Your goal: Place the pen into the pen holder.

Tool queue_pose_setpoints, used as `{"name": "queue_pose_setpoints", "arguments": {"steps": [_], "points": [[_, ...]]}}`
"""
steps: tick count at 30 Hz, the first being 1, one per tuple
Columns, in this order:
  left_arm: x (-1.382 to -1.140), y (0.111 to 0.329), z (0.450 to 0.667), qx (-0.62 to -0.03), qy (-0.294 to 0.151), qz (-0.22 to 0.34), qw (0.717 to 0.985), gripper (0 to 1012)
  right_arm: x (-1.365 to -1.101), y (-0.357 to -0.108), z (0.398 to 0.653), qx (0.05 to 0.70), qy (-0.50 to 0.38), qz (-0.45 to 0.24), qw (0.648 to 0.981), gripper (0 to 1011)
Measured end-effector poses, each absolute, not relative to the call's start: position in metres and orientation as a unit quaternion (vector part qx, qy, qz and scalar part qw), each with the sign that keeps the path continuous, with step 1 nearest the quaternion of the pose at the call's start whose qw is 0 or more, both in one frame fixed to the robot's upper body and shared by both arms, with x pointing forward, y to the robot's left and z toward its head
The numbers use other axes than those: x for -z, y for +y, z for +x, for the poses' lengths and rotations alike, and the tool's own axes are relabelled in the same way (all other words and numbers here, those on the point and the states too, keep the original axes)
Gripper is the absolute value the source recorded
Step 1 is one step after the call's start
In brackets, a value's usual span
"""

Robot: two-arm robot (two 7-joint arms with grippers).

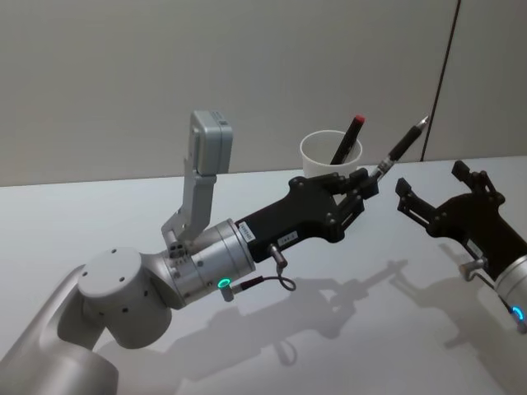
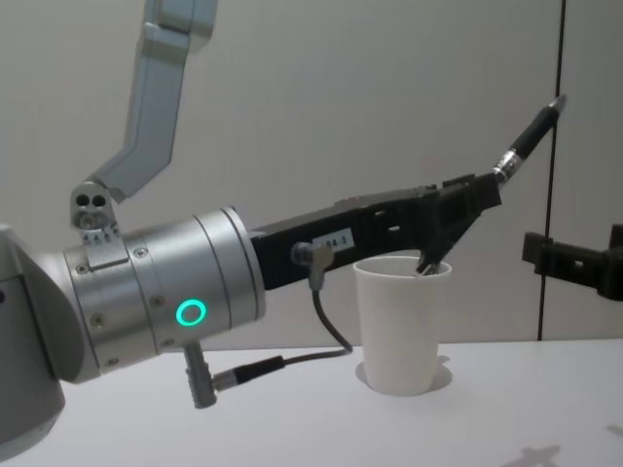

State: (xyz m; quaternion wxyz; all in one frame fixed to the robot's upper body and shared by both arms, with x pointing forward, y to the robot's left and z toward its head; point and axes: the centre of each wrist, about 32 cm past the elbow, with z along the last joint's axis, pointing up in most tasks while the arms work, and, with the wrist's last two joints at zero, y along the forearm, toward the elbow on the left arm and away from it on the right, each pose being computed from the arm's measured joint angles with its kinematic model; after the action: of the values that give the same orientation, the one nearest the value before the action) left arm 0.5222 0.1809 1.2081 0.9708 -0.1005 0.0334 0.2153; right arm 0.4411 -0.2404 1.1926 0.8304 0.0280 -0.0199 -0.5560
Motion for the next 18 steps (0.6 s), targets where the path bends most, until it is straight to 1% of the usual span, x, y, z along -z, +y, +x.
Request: {"name": "queue_pose_setpoints", "arguments": {"steps": [10, 18], "points": [[-1.208, 0.180, 0.524, -0.208, 0.033, -0.099, 0.972, 138, -1.199, -0.256, 0.428, 0.520, 0.026, 0.064, 0.851, 1001], [-1.208, 0.179, 0.524, -0.206, 0.033, -0.099, 0.973, 138, -1.204, -0.279, 0.411, 0.498, 0.076, 0.091, 0.859, 1001]]}}
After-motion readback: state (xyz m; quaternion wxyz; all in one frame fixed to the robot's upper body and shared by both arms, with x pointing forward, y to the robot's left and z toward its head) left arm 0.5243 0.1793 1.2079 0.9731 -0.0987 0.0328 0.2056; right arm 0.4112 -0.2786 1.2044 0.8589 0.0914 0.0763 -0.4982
